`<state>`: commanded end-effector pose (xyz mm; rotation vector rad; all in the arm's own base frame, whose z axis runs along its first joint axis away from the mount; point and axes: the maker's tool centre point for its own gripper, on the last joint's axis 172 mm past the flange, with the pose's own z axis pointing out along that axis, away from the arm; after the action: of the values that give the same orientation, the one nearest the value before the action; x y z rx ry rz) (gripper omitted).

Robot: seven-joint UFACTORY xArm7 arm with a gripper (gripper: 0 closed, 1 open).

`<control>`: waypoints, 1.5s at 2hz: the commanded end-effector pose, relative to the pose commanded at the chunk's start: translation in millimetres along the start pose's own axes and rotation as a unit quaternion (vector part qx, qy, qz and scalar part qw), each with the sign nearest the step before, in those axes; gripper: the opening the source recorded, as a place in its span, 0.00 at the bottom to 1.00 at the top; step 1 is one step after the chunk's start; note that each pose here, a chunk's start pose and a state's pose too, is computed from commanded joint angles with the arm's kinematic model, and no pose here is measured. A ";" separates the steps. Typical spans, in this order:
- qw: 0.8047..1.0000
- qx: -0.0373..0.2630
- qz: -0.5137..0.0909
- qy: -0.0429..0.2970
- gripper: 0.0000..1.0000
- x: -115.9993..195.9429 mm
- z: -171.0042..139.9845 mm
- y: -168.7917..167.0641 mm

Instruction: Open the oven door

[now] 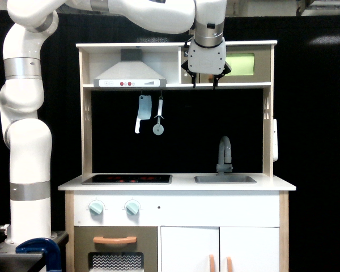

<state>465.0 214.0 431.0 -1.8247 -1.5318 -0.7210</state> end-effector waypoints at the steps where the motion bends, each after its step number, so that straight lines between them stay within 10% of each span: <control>1: 1.000 0.000 0.000 0.000 1.00 52.4 -0.5 7.2; 3: 1.000 0.000 0.000 0.000 1.00 105.5 30.3 0.9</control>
<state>484.0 304.0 491.0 -1.8247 -1.5318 -0.7210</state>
